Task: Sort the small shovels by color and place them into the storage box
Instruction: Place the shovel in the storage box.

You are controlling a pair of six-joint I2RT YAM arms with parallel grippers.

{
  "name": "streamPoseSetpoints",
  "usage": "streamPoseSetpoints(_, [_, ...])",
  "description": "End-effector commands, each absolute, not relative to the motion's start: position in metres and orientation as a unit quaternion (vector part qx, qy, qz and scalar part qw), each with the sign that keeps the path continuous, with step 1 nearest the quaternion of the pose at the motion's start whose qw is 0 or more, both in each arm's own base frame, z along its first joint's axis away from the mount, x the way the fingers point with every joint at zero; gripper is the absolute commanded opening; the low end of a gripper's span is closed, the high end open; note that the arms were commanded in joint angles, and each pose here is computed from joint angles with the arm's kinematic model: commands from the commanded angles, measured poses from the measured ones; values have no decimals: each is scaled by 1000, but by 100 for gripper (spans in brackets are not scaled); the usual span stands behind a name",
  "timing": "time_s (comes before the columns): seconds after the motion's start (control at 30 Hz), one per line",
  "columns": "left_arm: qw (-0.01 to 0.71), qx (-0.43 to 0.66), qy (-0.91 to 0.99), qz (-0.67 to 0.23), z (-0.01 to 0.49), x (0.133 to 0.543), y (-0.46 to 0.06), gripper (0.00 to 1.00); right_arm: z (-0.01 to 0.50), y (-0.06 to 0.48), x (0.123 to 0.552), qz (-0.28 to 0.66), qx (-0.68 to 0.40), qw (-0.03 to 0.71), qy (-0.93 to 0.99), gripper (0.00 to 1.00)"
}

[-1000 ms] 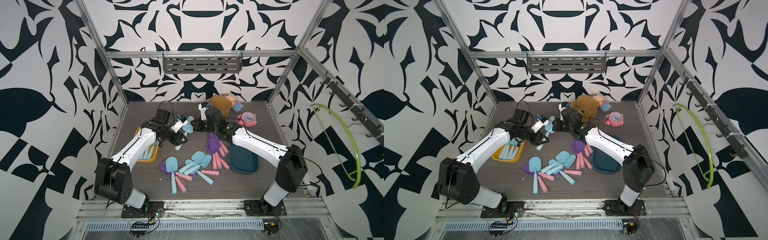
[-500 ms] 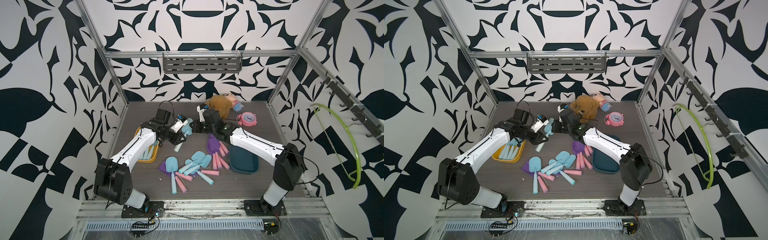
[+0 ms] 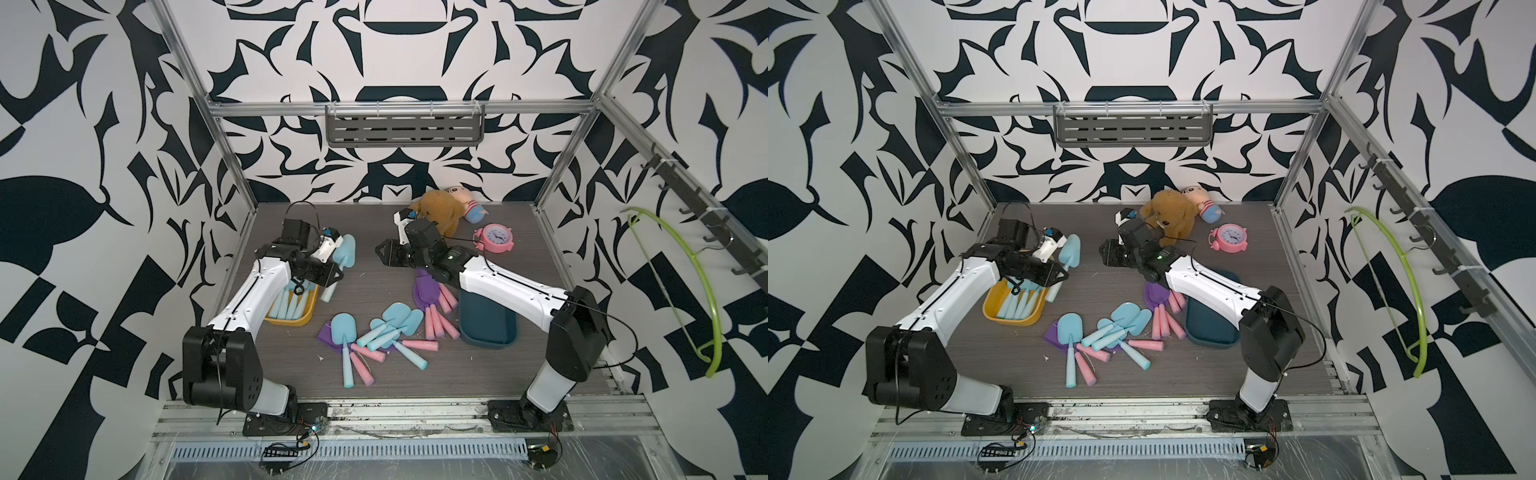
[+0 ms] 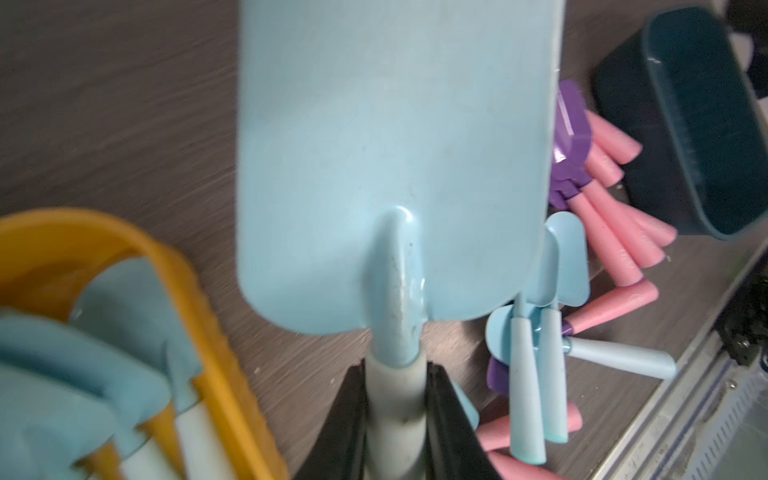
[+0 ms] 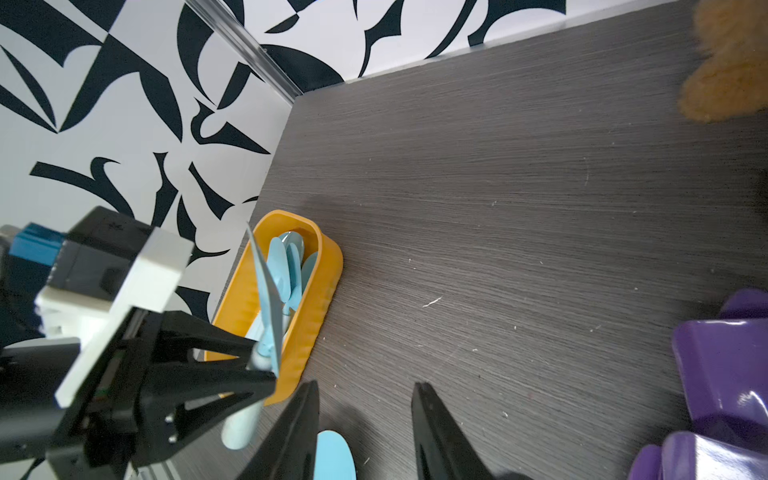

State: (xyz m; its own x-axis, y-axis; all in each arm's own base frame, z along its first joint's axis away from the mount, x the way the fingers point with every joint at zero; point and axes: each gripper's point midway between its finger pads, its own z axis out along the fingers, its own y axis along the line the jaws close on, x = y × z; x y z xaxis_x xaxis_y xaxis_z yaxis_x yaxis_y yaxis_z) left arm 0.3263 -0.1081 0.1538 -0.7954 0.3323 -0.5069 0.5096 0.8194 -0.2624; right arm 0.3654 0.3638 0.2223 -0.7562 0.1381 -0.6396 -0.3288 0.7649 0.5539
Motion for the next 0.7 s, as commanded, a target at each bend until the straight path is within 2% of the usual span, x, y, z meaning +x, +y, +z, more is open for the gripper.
streamPoseSetpoints(0.0, [165, 182, 954, -172, 139, 301, -69, 0, 234, 355, 361, 328, -61, 363, 870, 42])
streamPoseSetpoints(0.1, [153, 134, 966, -157, 129, 298, -38, 0, 227, 354, 359, 324, -62, 358, 873, 42])
streamPoseSetpoints(0.23, [154, 112, 975, -118, 115, 302, -15, 8, 219, 352, 359, 319, -60, 355, 877, 42])
streamPoseSetpoints(0.67, [107, 58, 982, -146, 79, 319, -17, 16, 209, 353, 358, 318, -63, 350, 879, 41])
